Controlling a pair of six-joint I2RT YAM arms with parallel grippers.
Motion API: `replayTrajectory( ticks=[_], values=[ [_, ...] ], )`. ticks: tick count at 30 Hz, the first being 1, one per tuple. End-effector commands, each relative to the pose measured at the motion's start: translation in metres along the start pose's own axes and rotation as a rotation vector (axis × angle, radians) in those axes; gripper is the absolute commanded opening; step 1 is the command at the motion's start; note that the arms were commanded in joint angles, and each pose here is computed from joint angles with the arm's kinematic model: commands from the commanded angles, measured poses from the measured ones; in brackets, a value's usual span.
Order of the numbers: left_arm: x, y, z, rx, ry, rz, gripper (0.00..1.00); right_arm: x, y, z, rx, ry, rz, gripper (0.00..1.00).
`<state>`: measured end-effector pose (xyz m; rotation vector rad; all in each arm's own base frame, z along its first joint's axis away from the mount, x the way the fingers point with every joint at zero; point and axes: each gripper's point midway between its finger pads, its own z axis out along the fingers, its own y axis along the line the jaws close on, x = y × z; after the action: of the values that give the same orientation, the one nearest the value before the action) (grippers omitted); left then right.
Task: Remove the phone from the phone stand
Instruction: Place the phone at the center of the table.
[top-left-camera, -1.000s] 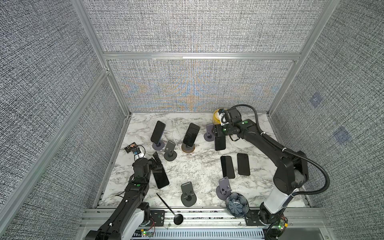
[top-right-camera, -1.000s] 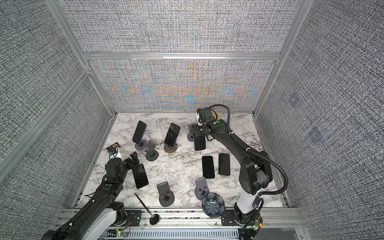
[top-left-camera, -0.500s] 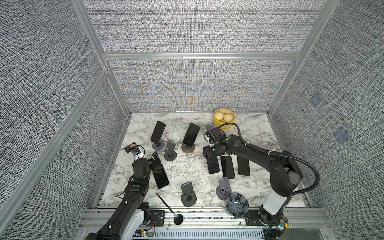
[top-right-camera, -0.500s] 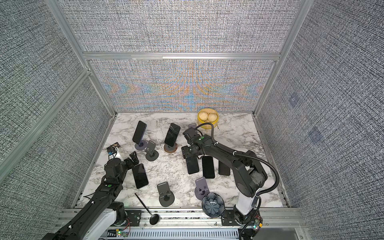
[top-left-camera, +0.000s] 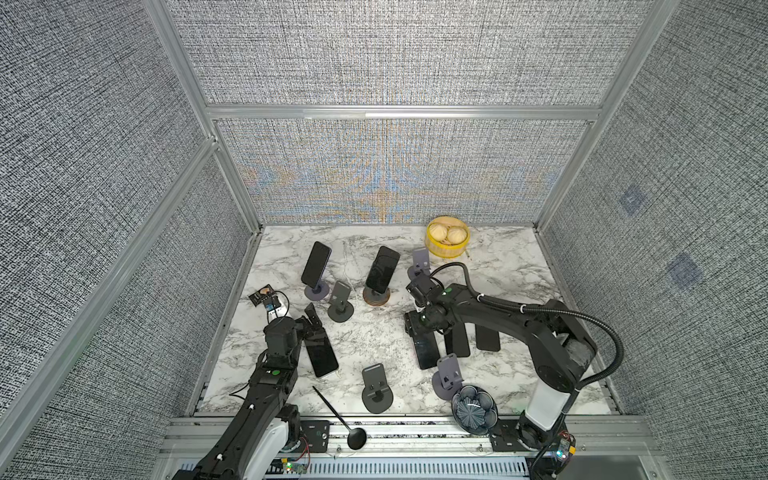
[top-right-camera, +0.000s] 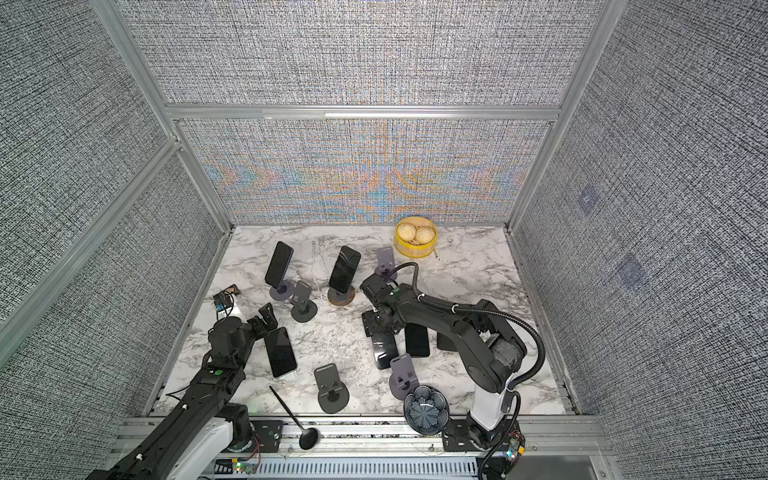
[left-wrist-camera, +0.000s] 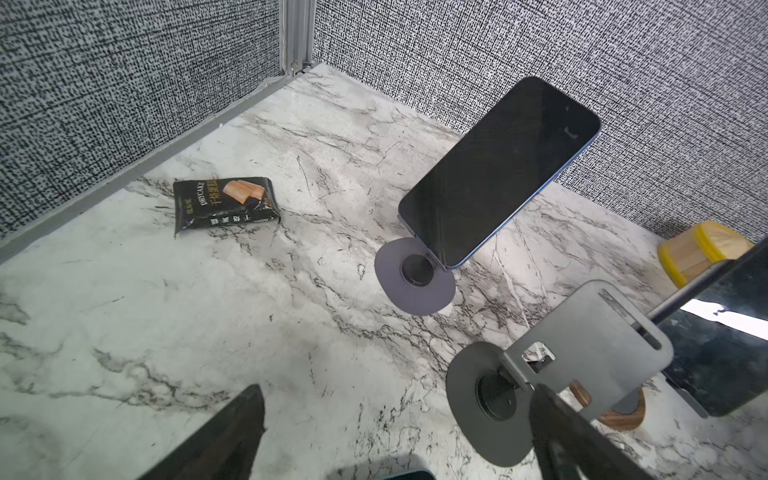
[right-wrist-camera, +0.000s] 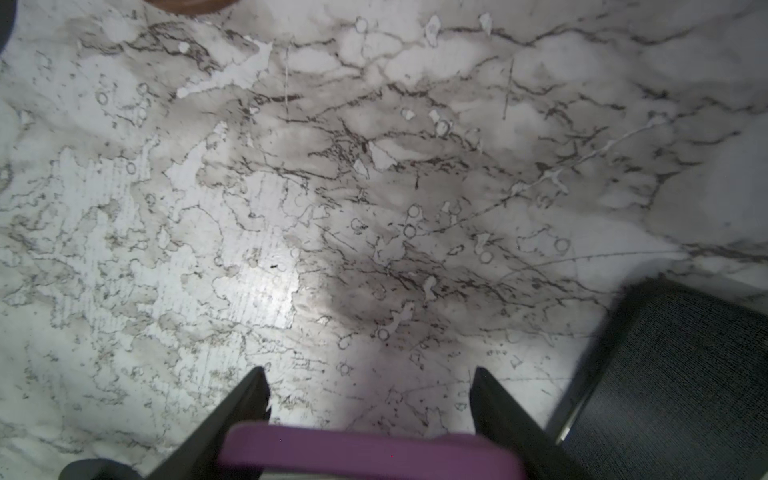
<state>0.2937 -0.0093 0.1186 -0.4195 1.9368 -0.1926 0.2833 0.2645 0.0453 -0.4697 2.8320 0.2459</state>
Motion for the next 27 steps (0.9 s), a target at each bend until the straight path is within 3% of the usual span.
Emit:
replayTrajectory(
  ticks=[1,12,27],
  values=[
    [0.0,0.001,0.0,-0.006,-0.001,0.001,1.0,0.012,-0.008,0.006,0.037,0.034,-0.006,0.7],
    [0.0,0.002,0.0,-0.008,-0.003,-0.001,0.99,0.02,-0.014,0.04,0.078,0.086,0.015,0.72],
    [0.0,0.002,0.0,-0.007,-0.002,-0.002,1.0,0.017,-0.015,0.043,0.094,0.089,0.01,0.78]
  ],
)
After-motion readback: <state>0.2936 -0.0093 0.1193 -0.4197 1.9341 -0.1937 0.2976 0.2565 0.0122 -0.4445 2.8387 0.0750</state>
